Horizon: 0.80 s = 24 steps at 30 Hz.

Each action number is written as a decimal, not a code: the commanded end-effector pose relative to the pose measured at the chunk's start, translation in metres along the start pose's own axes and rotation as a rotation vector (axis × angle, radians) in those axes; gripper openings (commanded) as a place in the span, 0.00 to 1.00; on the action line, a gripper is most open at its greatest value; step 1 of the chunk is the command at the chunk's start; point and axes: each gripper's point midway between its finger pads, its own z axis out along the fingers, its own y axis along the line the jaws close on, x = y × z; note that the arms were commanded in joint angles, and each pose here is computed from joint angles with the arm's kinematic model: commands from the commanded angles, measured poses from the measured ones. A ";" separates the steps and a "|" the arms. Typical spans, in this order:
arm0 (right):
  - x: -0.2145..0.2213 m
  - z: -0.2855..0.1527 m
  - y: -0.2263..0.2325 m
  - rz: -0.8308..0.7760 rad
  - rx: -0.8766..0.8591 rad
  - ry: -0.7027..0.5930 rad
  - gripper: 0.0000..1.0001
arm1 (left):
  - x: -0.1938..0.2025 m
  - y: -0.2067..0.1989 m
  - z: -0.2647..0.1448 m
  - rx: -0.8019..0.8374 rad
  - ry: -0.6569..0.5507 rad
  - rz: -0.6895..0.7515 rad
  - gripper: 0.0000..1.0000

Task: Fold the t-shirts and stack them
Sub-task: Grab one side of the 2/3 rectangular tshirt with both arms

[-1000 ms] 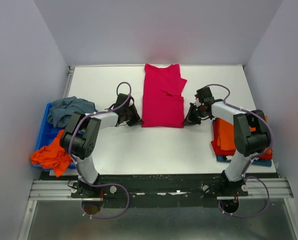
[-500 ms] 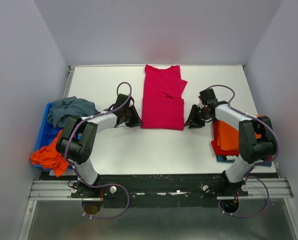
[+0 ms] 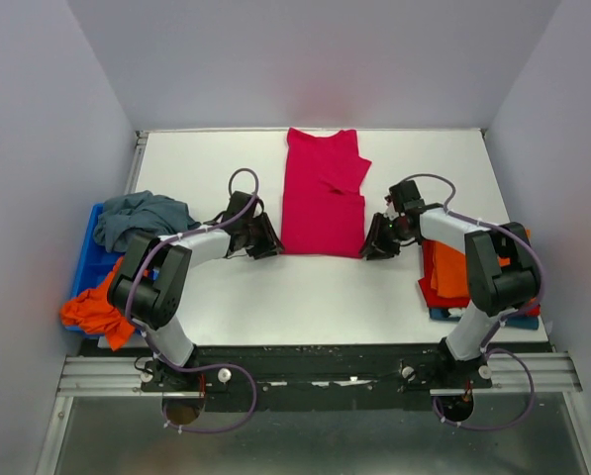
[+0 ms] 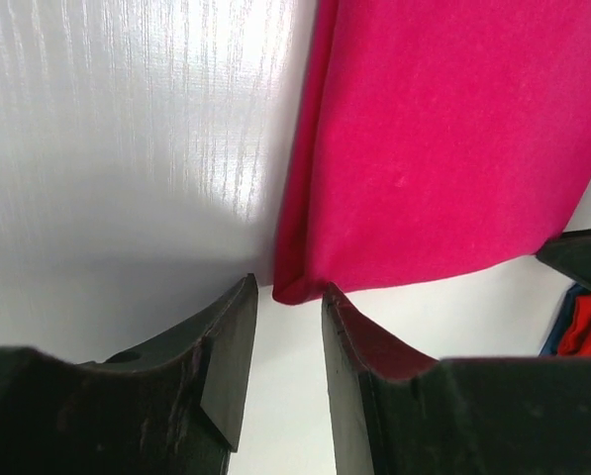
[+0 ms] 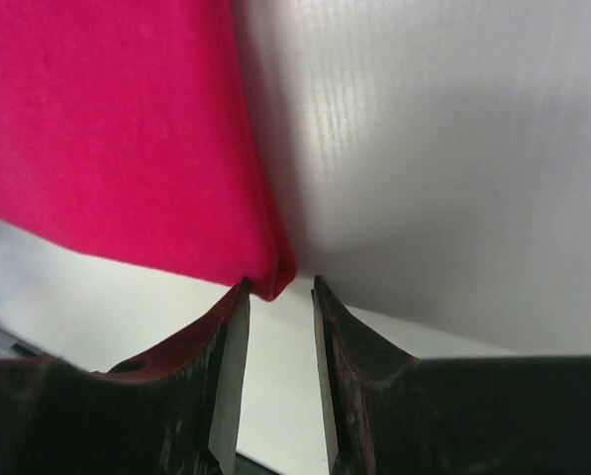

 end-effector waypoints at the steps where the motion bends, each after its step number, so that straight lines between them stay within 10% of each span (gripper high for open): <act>1: 0.012 0.016 -0.008 0.013 0.014 0.047 0.41 | 0.010 0.006 0.007 0.003 0.024 -0.015 0.46; 10: 0.012 0.020 -0.011 0.025 0.032 0.039 0.08 | 0.011 0.011 0.017 -0.011 0.032 -0.033 0.42; 13: 0.010 0.017 -0.008 0.019 0.026 0.033 0.01 | 0.010 0.012 0.021 -0.017 0.036 -0.040 0.24; 16: 0.009 0.015 -0.004 0.016 0.012 0.032 0.01 | 0.011 0.015 0.025 -0.037 0.046 -0.055 0.00; 24: 0.013 -0.024 0.004 -0.048 0.011 -0.009 0.01 | 0.004 -0.009 -0.019 0.002 0.020 0.032 0.00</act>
